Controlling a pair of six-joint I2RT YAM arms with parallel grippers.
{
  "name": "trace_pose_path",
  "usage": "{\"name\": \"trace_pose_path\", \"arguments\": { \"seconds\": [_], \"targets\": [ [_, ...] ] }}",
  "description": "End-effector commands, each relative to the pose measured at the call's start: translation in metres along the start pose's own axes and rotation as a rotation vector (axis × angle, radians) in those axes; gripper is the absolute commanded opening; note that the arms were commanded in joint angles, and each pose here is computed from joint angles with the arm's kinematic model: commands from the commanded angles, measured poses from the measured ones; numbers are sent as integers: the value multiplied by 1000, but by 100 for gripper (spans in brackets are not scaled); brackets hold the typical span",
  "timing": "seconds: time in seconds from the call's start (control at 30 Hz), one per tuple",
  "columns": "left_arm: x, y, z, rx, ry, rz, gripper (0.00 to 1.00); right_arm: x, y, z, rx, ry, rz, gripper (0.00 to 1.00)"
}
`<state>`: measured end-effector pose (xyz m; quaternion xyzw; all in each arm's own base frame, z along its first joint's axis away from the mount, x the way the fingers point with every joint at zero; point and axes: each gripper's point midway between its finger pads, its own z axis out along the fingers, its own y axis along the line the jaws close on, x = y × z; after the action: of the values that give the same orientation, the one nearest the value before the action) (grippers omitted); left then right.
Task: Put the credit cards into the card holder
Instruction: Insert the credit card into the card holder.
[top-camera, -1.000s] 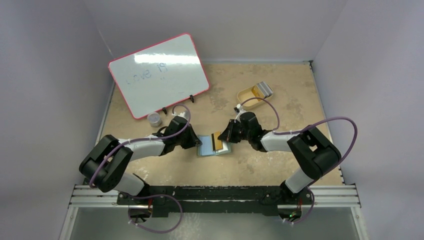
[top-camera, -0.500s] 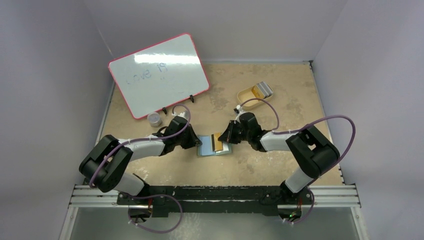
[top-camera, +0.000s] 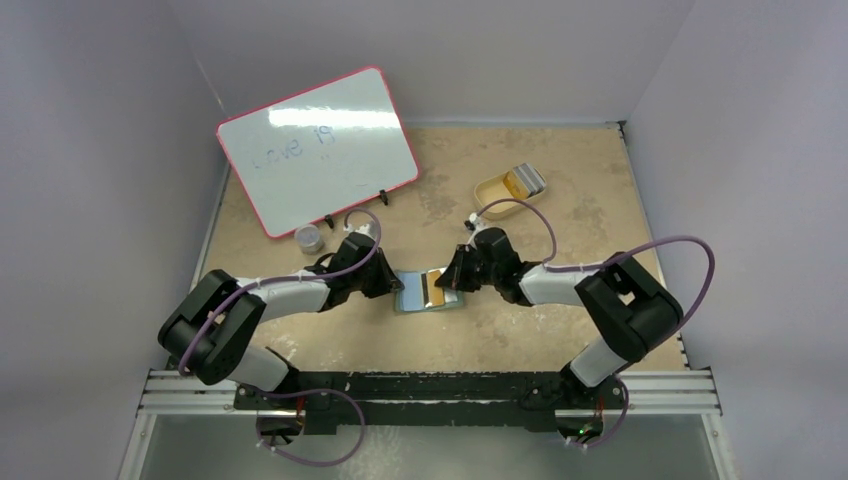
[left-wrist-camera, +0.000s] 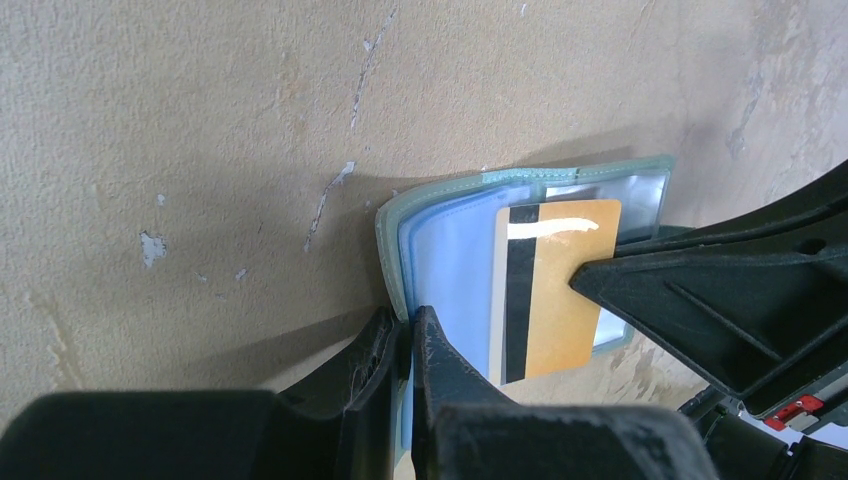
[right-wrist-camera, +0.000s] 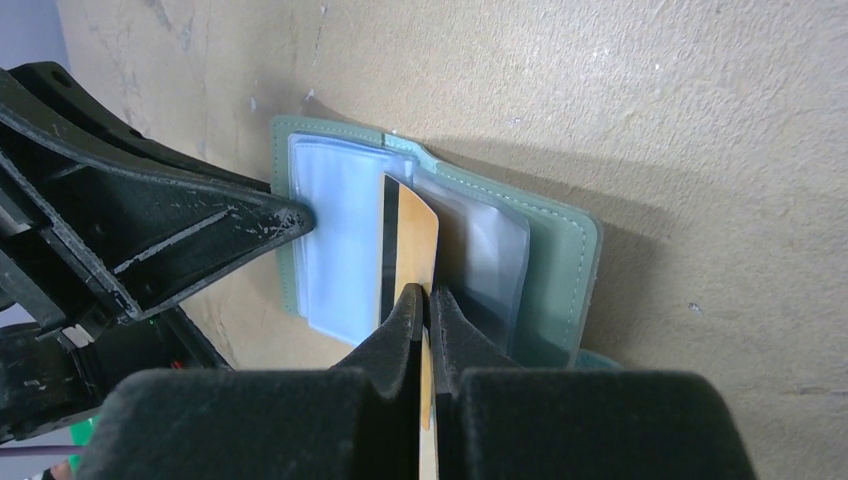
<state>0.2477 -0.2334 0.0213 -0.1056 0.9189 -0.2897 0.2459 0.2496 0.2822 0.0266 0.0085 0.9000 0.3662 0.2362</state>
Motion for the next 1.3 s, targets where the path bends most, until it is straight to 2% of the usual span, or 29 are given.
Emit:
{"name": "trace_pose_path", "arguments": {
  "seconds": [0.0, 0.7, 0.83, 0.97, 1.1, 1.27],
  "targets": [
    [-6, 2, -3, -17, -32, 1, 0, 18, -32, -8, 150, 56, -30, 0],
    [-1, -16, -7, 93, -20, -32, 4, 15, 0, 23, 19, 36, 40, 0],
    [-2, -17, -8, 97, -20, -30, 5, 18, -11, 16, 87, 54, 16, 18],
    [-1, -17, -9, 100, -19, -28, 5, 5, -12, 3, 143, 12, -17, 31],
    [-3, -21, -10, 111, -20, -30, 5, -4, -7, 0, 150, -13, -33, 35],
    [-2, -21, -10, 112, -18, -27, 7, -3, -3, 4, 133, -4, -41, 32]
  ]
}}
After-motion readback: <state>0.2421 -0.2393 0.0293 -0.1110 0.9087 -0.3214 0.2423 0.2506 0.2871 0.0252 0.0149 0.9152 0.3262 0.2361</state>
